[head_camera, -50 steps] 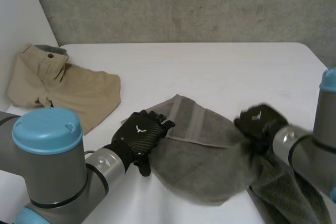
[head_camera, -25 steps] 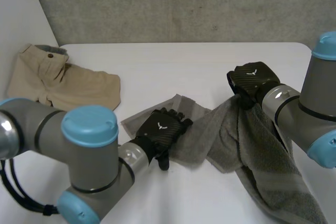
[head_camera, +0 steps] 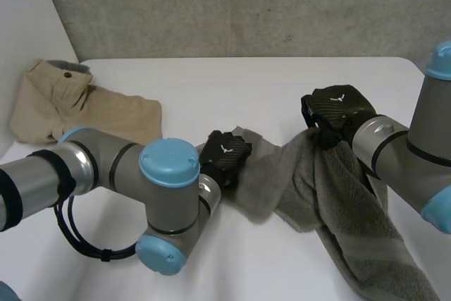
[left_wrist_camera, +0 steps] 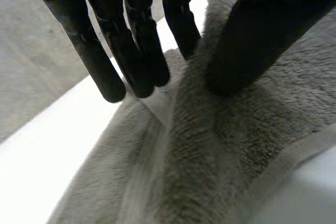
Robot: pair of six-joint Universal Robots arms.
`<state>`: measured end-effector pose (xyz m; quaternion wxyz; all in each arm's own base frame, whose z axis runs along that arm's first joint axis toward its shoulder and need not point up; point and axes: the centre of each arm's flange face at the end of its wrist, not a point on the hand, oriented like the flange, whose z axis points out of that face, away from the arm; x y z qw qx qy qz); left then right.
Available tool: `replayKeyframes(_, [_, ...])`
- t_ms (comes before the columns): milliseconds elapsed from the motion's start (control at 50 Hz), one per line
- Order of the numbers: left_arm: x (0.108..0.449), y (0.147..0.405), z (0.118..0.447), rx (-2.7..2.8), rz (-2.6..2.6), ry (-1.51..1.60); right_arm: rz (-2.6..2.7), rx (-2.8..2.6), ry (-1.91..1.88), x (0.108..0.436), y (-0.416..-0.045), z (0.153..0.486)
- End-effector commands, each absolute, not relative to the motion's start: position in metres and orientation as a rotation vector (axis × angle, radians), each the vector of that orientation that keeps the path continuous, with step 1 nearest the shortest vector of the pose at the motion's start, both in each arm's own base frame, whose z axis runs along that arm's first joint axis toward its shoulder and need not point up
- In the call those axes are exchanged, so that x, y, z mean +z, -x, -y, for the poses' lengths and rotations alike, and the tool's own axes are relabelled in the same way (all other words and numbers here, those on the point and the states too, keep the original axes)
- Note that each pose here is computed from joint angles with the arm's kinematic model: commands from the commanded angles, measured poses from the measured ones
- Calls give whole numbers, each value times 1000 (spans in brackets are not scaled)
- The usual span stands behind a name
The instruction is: Fold the laundry.
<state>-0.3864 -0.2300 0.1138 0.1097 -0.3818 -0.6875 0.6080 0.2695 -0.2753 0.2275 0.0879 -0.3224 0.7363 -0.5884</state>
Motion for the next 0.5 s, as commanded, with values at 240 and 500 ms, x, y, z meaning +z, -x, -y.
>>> replayKeyframes(240, [277,334,175,2121,1744,988,-2045,-1905,966,304,-262,259])
replayKeyframes(500, [283,305,147,1966,1871,954,-1905,-1830,1162,291,-297,291])
